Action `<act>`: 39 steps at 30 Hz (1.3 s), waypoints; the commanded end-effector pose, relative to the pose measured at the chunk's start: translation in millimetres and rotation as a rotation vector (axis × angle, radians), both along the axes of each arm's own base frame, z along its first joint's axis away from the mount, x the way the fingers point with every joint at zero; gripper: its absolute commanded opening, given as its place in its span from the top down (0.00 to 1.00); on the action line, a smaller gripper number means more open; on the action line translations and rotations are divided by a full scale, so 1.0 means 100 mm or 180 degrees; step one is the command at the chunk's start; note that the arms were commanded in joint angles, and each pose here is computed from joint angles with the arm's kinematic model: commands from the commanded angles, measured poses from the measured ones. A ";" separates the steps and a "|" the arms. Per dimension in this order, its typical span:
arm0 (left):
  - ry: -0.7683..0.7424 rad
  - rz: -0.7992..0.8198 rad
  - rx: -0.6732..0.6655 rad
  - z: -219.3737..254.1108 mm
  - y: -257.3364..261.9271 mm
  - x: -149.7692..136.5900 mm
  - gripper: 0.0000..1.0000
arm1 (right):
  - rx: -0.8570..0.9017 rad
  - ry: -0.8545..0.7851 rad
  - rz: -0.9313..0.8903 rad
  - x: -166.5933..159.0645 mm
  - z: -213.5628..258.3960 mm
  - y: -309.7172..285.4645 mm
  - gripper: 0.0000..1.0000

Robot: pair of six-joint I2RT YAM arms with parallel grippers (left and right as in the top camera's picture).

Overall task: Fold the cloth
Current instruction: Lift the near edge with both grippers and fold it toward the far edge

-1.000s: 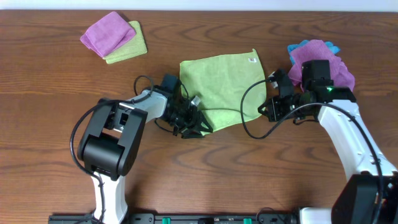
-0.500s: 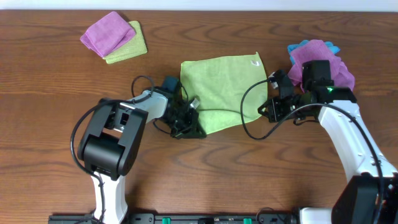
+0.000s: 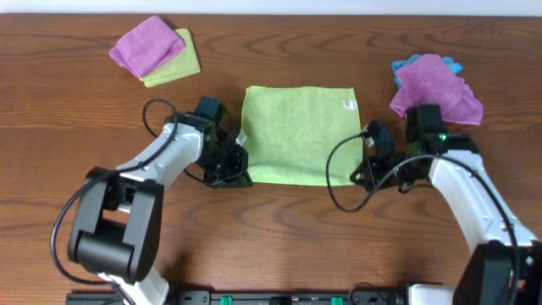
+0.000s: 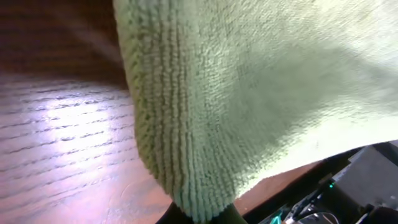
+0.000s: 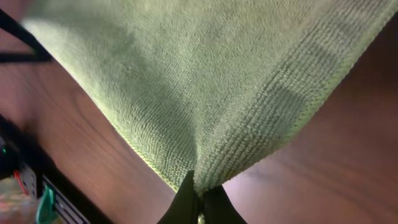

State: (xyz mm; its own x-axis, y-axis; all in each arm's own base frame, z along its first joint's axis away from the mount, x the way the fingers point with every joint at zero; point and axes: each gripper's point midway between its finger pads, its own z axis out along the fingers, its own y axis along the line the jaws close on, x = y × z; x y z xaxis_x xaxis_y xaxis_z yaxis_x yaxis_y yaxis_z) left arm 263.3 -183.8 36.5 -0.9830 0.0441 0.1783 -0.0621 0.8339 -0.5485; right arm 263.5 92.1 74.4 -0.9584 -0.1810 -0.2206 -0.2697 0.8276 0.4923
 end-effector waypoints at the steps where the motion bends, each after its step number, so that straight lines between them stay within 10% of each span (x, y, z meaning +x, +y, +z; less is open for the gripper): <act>1: -0.0014 0.0046 0.0165 -0.04 0.07 -0.01 0.94 | -0.0039 -0.0178 -0.0040 0.02 0.07 -0.03 0.99; 39: -0.1802 0.1382 -0.0278 0.12 -0.14 2.01 0.94 | -0.0352 -0.1784 -0.0750 1.86 -0.10 -0.19 0.99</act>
